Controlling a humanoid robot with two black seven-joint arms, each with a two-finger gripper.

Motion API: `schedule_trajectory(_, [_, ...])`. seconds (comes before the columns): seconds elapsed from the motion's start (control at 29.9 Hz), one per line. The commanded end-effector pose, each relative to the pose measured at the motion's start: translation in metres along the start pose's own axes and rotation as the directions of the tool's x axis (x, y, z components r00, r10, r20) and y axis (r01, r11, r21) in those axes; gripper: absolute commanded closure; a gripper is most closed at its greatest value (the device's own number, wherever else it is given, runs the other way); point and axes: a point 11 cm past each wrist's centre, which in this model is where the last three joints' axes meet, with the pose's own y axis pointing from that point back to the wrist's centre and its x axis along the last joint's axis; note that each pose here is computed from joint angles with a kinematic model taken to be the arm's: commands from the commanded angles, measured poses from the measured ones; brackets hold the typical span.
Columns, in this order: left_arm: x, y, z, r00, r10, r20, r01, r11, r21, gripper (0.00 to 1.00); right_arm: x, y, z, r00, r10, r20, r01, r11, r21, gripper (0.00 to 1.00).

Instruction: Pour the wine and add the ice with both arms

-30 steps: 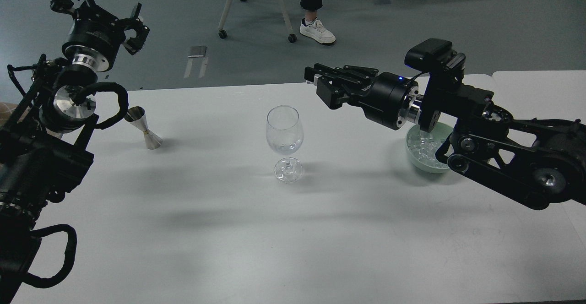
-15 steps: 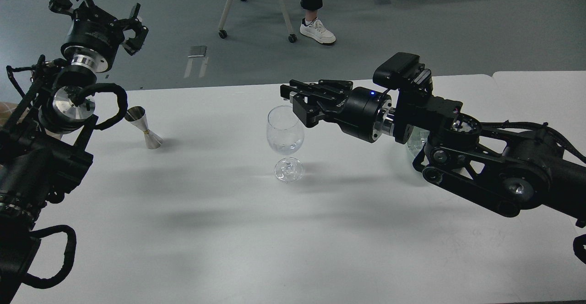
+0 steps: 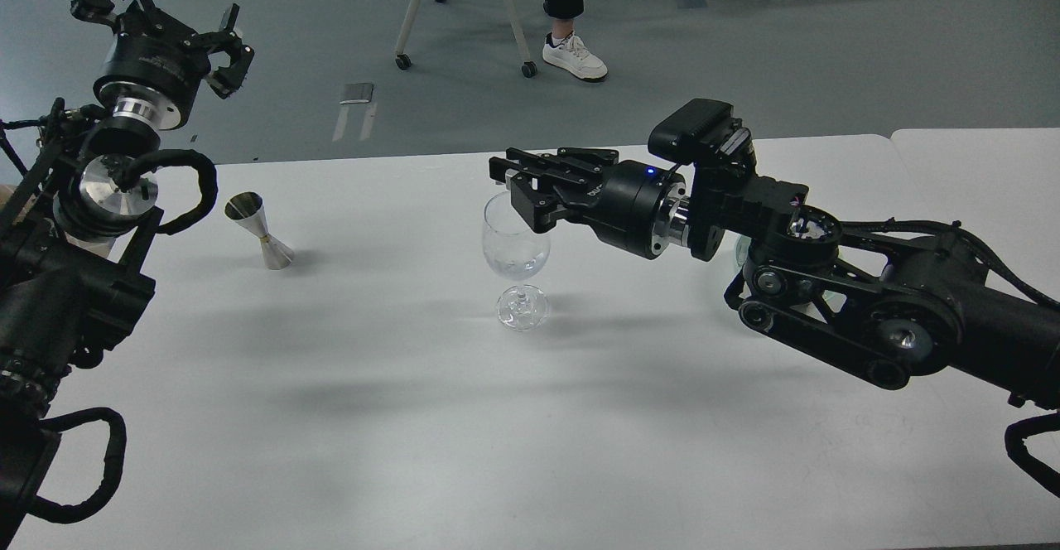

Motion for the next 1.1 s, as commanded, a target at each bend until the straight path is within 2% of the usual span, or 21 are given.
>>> schedule_trajectory(0.0, [0.0, -0.0001, 0.0007, 1.0, 0.0, 0.001, 0.0, 1.0, -0.001, 0.03, -0.0015, 0.001, 0.001, 1.0, -0.001, 0.002, 0.001, 1.0, -0.003, 0.97])
schedule_trajectory(0.37, [0.0005, 0.0, 0.0007, 1.0, 0.002, 0.003, -0.002, 1.0, 0.003, 0.03, -0.0021, 0.001, 0.0013, 1.0, -0.003, 0.0, 0.003, 1.0, -0.003, 0.8])
schedule_trajectory(0.43, [0.0005, 0.0, 0.0007, 1.0, 0.002, 0.003, -0.002, 1.0, 0.003, 0.03, -0.0023, 0.001, 0.0025, 1.0, -0.004, 0.0, 0.004, 1.0, -0.007, 0.74])
schedule_trajectory(0.5, [-0.0005, -0.0005, 0.0008, 1.0, 0.0, 0.002, 0.0, 1.0, -0.001, 0.03, -0.0026, 0.0011, 0.003, 1.0, -0.005, -0.001, 0.005, 1.0, -0.009, 0.64])
schedule_trajectory(0.87, [-0.0005, -0.0005, 0.001, 1.0, 0.0, 0.002, 0.0, 1.0, -0.002, 0.03, -0.0025, 0.0013, 0.0062, 1.0, -0.004, 0.001, 0.004, 1.0, -0.018, 0.57])
schedule_trajectory(1.07, [-0.0001, -0.0004, 0.0016, 1.0, 0.001, 0.003, -0.001, 1.0, -0.003, 0.03, -0.0012, 0.0009, 0.0053, 1.0, -0.002, -0.002, 0.002, 1.0, -0.014, 0.56])
